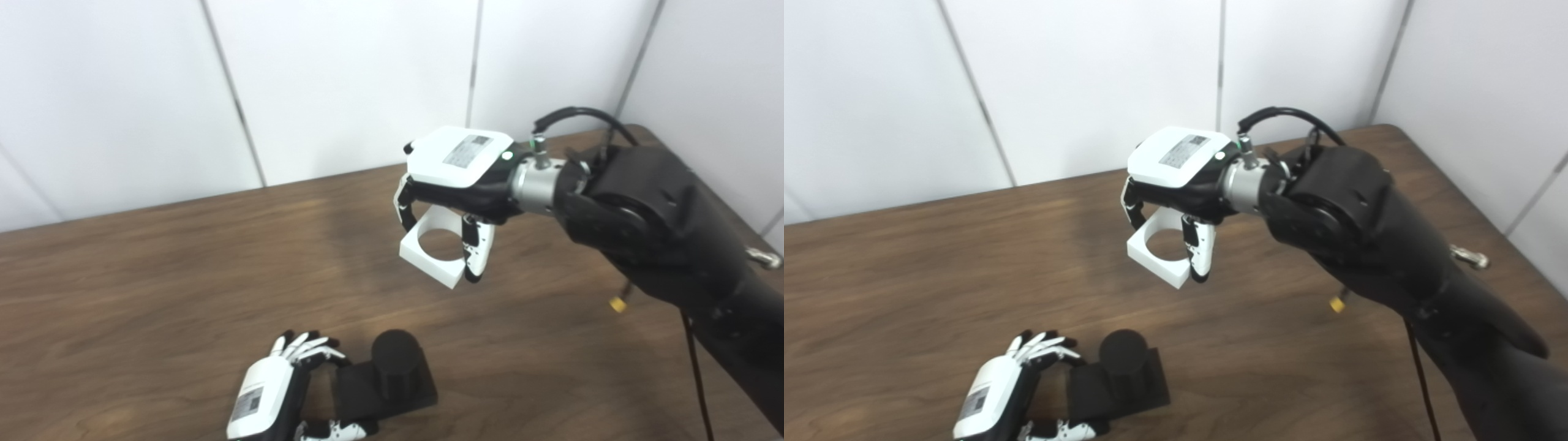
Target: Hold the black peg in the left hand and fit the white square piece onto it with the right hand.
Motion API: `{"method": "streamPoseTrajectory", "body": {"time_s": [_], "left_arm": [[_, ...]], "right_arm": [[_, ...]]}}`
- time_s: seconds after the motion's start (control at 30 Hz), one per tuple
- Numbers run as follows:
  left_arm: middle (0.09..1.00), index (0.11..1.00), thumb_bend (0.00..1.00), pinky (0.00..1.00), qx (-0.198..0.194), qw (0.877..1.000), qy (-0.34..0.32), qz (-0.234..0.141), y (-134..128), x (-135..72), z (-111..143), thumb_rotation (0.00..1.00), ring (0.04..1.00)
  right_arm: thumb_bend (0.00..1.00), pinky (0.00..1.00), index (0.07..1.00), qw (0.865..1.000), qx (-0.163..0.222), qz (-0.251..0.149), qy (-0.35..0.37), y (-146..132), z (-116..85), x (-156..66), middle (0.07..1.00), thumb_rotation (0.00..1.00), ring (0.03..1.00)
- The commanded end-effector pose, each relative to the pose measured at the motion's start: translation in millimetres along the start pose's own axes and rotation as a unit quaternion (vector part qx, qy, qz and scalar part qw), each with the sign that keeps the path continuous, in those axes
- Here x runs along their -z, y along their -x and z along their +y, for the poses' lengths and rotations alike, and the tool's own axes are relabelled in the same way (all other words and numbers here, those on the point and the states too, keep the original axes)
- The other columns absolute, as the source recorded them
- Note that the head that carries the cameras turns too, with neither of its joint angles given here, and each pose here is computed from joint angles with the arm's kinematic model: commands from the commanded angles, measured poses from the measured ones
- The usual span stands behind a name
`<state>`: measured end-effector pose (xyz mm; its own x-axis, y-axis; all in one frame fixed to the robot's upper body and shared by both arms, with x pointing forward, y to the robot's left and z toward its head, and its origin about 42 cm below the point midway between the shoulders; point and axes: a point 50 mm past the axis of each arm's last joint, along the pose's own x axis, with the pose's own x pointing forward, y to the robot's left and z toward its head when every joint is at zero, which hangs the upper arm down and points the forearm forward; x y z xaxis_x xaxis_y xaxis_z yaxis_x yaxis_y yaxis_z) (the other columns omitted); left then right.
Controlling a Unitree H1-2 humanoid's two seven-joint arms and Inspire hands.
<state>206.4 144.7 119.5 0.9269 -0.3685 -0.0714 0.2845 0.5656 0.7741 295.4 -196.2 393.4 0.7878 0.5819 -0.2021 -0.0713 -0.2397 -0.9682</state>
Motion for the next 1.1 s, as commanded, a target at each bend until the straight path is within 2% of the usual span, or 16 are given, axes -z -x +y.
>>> {"method": "streamPoseTrajectory", "body": {"time_s": [0.0, 0.17, 0.33, 1.07], "left_arm": [[0.814, 0.489, 0.51, 1.0, 0.026, 1.0, 0.002, 0.013, -2, -2, -5, 0.05, 0.9], [0.814, 0.489, 0.51, 1.0, 0.023, 1.0, 0.003, 0.01, -6, -7, -7, 0.05, 0.902], [0.811, 0.489, 0.51, 1.0, 0.021, 1.0, 0.003, 0.007, -11, -11, -6, 0.05, 0.901], [0.811, 0.489, 0.51, 1.0, 0.018, 1.0, -0.001, 0.01, -16, -17, 2, 0.05, 0.9]], "right_arm": [[0.52, 0.99, 0.484, 1.0, -0.005, -0.007, 0.014, 8, -20, -7, 0.747, 0.13, 0.796], [0.52, 0.97, 0.483, 0.998, 0.006, -0.055, 0.028, 15, -31, -26, 0.742, 0.13, 0.792], [0.52, 0.99, 0.482, 0.996, 0.01, -0.08, 0.031, 16, -36, -34, 0.738, 0.13, 0.794], [0.52, 0.98, 0.483, 0.994, -0.06, -0.091, -0.002, 1, -3, -36, 0.736, 0.13, 0.801]]}}
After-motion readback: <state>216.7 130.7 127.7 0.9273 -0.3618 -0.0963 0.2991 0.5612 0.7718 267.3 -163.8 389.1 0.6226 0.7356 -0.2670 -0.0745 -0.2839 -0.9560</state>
